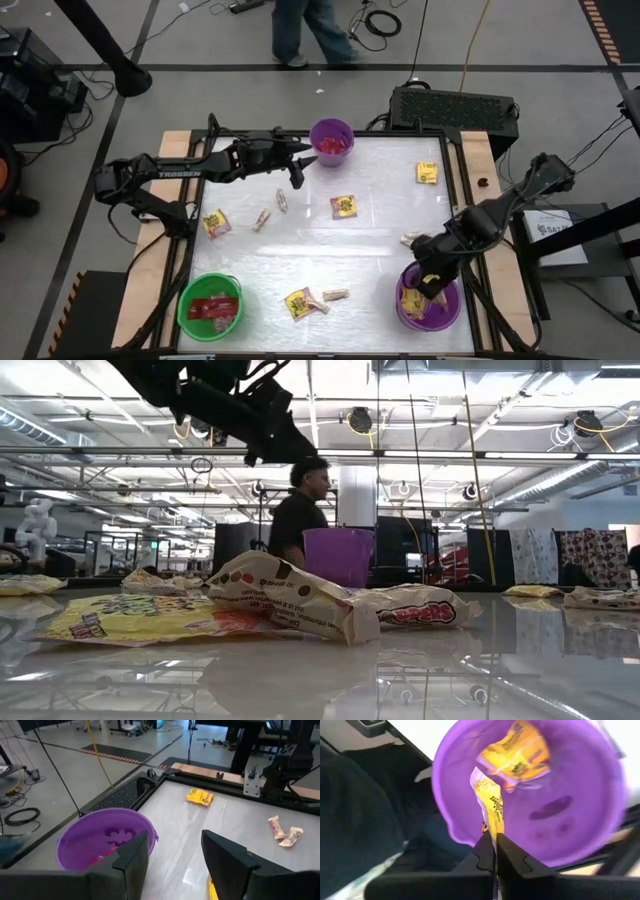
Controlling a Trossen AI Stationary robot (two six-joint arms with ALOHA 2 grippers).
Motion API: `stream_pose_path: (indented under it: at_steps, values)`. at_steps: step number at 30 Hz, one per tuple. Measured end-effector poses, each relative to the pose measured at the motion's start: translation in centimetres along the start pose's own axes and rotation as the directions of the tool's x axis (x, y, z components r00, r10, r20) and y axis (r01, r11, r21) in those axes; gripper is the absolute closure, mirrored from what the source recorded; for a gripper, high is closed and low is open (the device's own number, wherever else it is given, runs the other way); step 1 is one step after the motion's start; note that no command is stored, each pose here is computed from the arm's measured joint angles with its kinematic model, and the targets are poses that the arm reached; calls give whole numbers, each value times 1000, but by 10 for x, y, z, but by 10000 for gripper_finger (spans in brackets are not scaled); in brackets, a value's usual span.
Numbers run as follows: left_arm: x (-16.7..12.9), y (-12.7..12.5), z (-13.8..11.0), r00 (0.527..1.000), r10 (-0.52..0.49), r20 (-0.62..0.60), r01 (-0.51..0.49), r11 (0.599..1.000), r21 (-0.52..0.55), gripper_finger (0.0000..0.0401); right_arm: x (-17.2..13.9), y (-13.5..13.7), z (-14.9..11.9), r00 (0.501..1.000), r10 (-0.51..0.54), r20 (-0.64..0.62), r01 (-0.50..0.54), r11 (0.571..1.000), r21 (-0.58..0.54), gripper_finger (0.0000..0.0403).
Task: Sort candy by brand, put in halloween buckets
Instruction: Put the yellow candy into the bottom purple bucket, then remove the red candies from the top purple bucket
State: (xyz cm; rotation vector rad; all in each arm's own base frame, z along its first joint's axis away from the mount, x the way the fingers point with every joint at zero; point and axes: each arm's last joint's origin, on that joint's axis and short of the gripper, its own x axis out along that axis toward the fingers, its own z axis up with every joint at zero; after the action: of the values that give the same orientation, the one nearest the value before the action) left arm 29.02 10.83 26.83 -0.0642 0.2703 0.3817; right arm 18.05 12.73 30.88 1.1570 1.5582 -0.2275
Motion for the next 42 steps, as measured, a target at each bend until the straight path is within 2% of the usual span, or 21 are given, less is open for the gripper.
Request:
stream_pose_path:
  at_steps: [7,17,23,24,26,29,33,35,38,42]
  values:
    - [0,0,3,1000,-2,28,2,1000,-1,212,9,-6,3,999,-30,-11,31,993,117,387]
    - [-1,-2,15,998,-45,43,45,999,-1,212,9,-6,2,1000,-27,-12,28,994,101,307]
    - [-1,-2,20,999,-44,-2,44,999,-2,212,3,-7,3,1000,-4,-8,5,995,97,272]
    - [-1,-2,20,999,-43,-13,43,999,-8,212,1,-8,2,1000,7,-9,-6,995,98,270]
    - [-2,1,19,998,-11,-65,5,996,-94,212,-4,-9,1,999,38,-7,-37,993,113,267]
    - [-4,17,16,983,65,-174,-115,948,-298,212,-15,-11,-1,995,104,1,-103,986,130,266]
    - [-8,43,23,965,147,-218,-226,886,-405,212,-30,-17,-3,985,171,32,-174,974,148,266]
    - [-4,60,23,946,169,-276,-290,821,-492,212,-38,-21,-2,977,205,63,-213,966,149,266]
    - [9,85,10,921,93,-378,-319,734,-599,212,-51,-26,0,956,272,110,-285,950,130,266]
    - [31,99,6,925,2,-379,-268,711,-650,212,-64,-34,3,923,320,212,-340,938,63,266]
